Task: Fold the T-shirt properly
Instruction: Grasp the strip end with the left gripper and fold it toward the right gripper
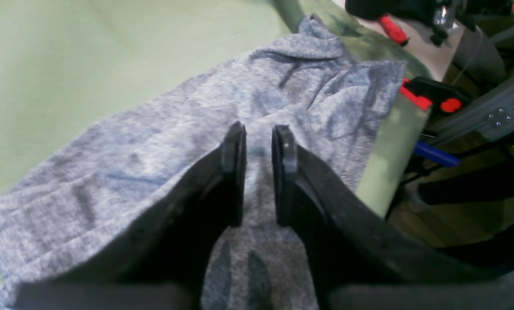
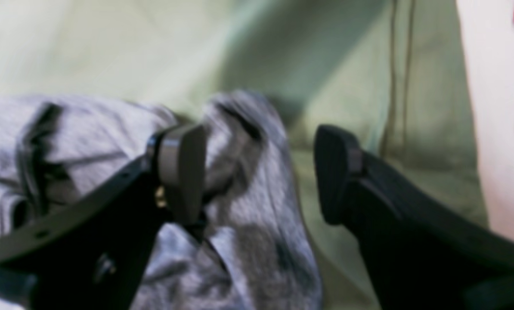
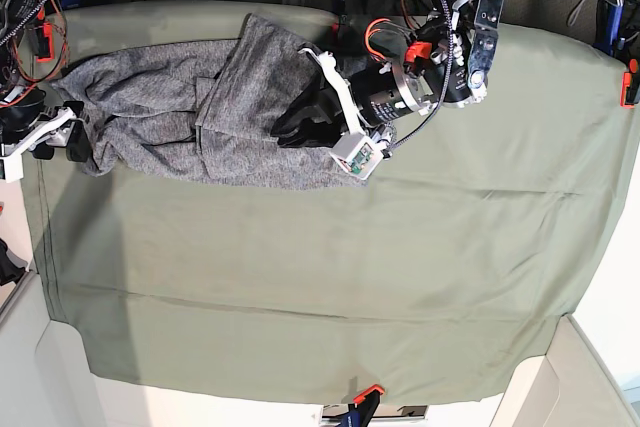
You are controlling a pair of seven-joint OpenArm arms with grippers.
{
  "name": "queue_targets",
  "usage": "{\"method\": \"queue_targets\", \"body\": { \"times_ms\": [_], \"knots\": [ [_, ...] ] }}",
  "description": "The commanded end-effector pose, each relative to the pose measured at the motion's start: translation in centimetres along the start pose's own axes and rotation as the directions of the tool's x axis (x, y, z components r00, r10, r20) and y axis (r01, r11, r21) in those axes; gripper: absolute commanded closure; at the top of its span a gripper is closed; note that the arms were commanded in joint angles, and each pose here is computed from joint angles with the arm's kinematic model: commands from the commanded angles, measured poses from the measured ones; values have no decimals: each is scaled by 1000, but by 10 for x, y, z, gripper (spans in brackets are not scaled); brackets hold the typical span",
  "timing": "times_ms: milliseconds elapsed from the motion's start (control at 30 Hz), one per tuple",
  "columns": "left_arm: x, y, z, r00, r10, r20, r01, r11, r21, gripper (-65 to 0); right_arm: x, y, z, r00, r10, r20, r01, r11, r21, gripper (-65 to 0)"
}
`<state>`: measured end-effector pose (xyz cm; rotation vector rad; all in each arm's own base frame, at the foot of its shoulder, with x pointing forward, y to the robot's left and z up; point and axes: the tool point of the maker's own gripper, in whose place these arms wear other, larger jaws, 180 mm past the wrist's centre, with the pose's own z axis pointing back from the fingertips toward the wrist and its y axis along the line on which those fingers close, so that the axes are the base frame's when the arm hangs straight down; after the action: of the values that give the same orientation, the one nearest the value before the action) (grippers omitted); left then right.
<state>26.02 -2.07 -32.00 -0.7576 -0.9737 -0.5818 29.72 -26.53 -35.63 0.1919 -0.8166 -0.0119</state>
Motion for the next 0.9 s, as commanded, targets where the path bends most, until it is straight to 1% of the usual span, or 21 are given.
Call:
{"method": "queue_targets", "body": {
  "times_ms": [0,133,200,500,733,867],
  "knots": [
    [16,-1,3,998,-18,53,19,1000,-11,-112,13,-4,3,999,23,36,-23,1000,2,-397],
    [7,6,8,999,-32,8,32,999,1,-112,-3,-4,-1,1000,8,-19,-7,1000,30,-397],
    [3,8,10,999,-38,-12,38,999,4,-112,-8,-2,-3,999,-18,-34,20,999,50,-397],
    [3,8,12,999,-33,-13,33,999,-1,-112,-50,5,-23,986,-74,-152,89,992,91,-397],
    [3,8,12,999,-34,-14,34,999,-1,-112,-45,28,-27,986,-89,-141,114,978,174,-396],
    [4,10,12,999,-33,-12,33,999,4,-112,-42,33,-26,986,-94,-134,119,974,194,-394]
  ]
}}
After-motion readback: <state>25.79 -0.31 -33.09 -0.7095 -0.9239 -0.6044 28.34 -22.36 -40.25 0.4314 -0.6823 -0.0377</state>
